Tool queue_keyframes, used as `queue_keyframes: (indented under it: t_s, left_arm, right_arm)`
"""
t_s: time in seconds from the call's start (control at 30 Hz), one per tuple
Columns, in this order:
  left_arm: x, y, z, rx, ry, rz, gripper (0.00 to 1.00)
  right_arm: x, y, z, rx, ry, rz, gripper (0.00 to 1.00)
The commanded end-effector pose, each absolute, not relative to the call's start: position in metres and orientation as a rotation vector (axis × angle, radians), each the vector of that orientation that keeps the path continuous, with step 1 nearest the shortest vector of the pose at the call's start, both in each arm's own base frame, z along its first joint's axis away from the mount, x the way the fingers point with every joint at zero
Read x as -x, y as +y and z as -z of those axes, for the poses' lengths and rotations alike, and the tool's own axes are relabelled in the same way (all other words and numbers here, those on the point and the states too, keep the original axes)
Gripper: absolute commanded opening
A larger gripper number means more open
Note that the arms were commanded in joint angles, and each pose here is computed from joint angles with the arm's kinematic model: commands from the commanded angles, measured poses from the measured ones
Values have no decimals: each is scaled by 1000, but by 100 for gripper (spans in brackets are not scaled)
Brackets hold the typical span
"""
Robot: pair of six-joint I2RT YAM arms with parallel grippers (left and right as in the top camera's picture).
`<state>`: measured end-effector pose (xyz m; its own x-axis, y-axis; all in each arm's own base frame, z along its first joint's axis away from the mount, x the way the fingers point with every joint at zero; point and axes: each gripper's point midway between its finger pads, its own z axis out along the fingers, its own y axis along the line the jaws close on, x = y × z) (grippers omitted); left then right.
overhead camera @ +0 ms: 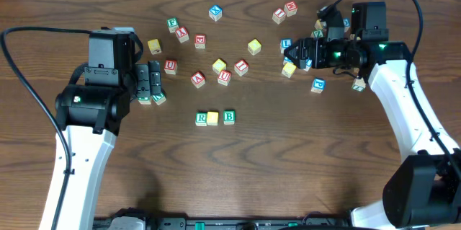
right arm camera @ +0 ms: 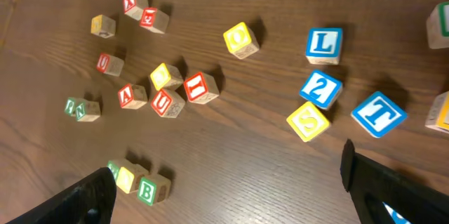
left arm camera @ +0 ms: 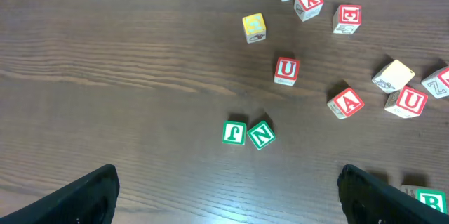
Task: Spell out ROBOT
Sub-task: 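Reach the right gripper to the yellow O block and grasp it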
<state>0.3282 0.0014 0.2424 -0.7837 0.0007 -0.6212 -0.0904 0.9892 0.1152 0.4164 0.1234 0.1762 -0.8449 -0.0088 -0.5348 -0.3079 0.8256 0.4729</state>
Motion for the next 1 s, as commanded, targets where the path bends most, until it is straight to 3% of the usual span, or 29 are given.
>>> queue_keyframes:
  t_s: [0.0, 0.23, 0.53, 0.63, 0.73, 0.97]
  left_arm:
    - [-330, 5, -249, 53, 2449, -200, 97]
    - [-330, 5, -249, 53, 2449, -200, 97]
    - [-330, 5, -249, 53, 2449, -200, 98]
    - [-330, 5, -249, 53, 2449, -200, 97]
    - [-330, 5, -249, 53, 2449, -200, 97]
    - [-330, 5, -249, 53, 2449, -200, 98]
  right_arm:
    - [-414, 148, -189, 347, 2463, -736, 99]
    - [-433, 186, -208, 535, 2625, -407, 99]
    - [-486, 186, -158, 531, 2705, -258, 99]
    - [-500, 171, -153, 446, 2694, -121, 88]
    - [-503, 166, -136, 431, 2727, -74, 93]
    - [-499, 196, -82, 536, 2781, 21, 91]
